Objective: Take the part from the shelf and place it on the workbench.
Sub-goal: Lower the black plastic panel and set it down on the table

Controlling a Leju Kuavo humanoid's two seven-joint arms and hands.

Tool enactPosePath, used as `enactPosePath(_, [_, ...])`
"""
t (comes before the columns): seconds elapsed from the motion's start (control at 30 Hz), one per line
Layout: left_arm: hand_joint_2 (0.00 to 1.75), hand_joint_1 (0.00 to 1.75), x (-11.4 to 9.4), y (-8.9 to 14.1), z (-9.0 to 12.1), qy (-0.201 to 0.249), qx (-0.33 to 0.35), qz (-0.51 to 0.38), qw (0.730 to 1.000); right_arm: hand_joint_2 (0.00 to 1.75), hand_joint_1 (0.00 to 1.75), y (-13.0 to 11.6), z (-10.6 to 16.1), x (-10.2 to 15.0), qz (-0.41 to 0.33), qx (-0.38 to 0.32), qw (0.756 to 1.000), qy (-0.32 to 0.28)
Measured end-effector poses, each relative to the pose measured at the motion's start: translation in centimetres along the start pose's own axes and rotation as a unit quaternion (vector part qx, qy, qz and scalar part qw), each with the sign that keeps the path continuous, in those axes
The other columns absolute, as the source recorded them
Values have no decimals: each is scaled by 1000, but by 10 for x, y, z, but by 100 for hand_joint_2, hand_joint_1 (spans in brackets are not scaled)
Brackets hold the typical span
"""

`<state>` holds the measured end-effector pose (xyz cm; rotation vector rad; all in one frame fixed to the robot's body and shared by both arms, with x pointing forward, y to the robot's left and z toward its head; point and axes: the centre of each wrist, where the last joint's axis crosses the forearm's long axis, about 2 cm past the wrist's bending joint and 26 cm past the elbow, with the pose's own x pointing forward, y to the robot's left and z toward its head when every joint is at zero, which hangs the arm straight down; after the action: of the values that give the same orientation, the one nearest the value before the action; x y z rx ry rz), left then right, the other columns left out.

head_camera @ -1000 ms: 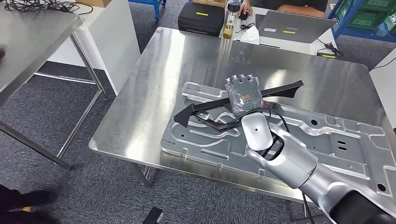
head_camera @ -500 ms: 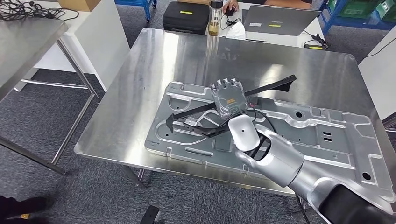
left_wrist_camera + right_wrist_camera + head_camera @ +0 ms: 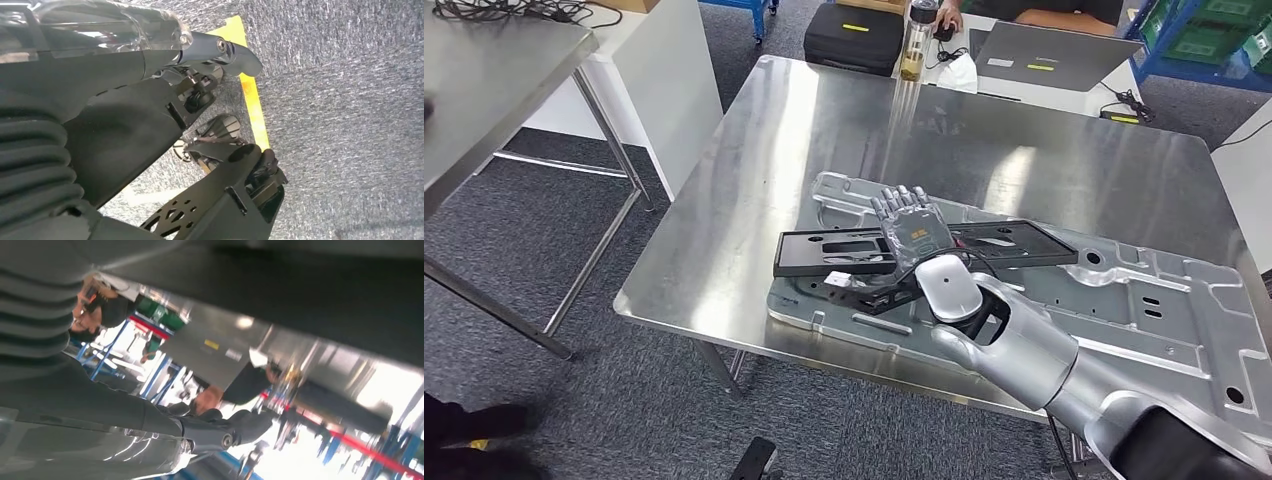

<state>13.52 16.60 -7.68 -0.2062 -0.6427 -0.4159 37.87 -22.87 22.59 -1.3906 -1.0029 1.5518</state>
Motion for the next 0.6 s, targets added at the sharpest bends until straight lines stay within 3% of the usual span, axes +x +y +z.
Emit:
enactPosePath(0.13, [0, 0, 2, -1, -1, -2, -3, 0, 1000, 0, 0, -5, -4, -1, -5, 10, 1000, -1])
enactPosePath(0.37, [0, 0, -1, -2, 0, -7, -10, 1, 1000, 0, 0, -20, -10, -3, -26, 121, 992, -31])
enactPosePath(0.6, [0, 0, -14, 2, 5, 17, -16, 9, 1000, 0, 0, -39, -7, 4, -68, 243, 958, -137])
